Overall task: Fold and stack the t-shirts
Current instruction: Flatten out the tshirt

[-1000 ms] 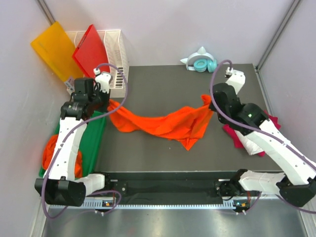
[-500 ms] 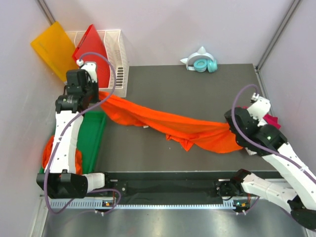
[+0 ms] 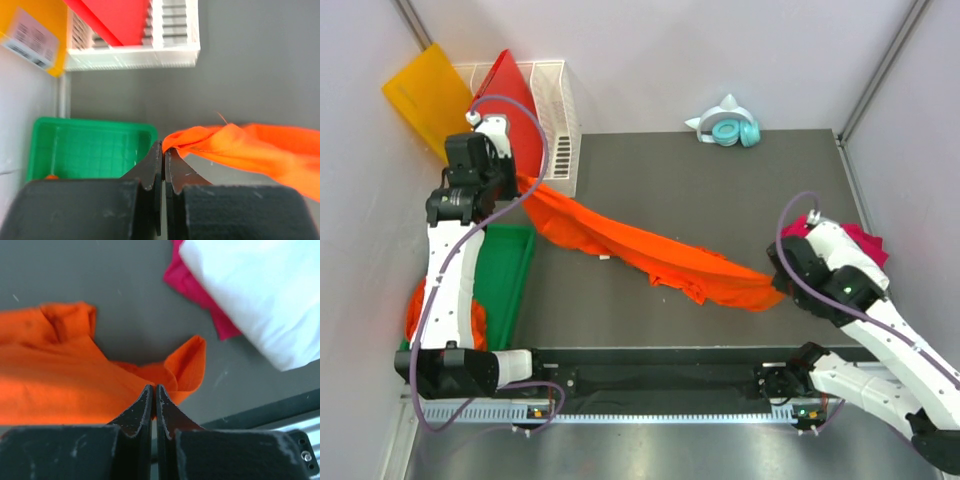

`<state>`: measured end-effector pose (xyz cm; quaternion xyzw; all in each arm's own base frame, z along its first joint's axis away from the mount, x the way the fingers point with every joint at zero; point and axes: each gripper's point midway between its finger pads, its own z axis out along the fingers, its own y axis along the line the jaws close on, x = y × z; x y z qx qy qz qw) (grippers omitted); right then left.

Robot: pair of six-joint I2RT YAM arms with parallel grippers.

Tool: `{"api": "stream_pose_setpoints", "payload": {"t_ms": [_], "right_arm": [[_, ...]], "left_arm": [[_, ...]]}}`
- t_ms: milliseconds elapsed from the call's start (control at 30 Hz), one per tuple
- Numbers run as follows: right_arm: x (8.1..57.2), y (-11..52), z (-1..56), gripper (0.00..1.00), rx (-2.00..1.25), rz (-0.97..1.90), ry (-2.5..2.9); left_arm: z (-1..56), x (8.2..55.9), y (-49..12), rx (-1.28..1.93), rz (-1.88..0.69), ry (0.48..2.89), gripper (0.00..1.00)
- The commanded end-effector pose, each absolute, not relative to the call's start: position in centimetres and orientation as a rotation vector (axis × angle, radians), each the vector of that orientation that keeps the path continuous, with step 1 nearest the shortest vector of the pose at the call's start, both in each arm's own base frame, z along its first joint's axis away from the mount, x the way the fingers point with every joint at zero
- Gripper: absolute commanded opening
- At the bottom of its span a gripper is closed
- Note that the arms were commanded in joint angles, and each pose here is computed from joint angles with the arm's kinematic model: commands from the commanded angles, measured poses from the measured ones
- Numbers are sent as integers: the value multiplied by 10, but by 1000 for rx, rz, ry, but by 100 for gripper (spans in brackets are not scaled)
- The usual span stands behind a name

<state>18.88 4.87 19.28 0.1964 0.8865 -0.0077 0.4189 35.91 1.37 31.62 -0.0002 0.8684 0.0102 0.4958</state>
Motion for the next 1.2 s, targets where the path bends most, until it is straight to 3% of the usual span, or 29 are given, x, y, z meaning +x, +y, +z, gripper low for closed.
{"api": "stream_pose_setpoints", "payload": {"t_ms": [0, 533, 833, 933, 1033, 1167], "right_arm": [[183, 78, 165, 0, 438, 128, 2328], [148, 109, 129, 0, 85, 116, 2735], [148, 105, 131, 0, 67, 58, 2756], [165, 103, 147, 29, 123, 43, 2664], [190, 101, 170, 51, 192, 39, 2521], [216, 112, 178, 58, 209, 51, 2450]], "left_arm": [[303, 349, 6, 97, -14, 2118, 0], [233, 301, -25, 479, -196, 2344, 0], [210, 282, -33, 608, -290, 2445, 0], [207, 283, -34, 601, -297, 2452, 0], [206, 285, -35, 593, -304, 2450, 0], [203, 290, -36, 584, -302, 2450, 0]]}}
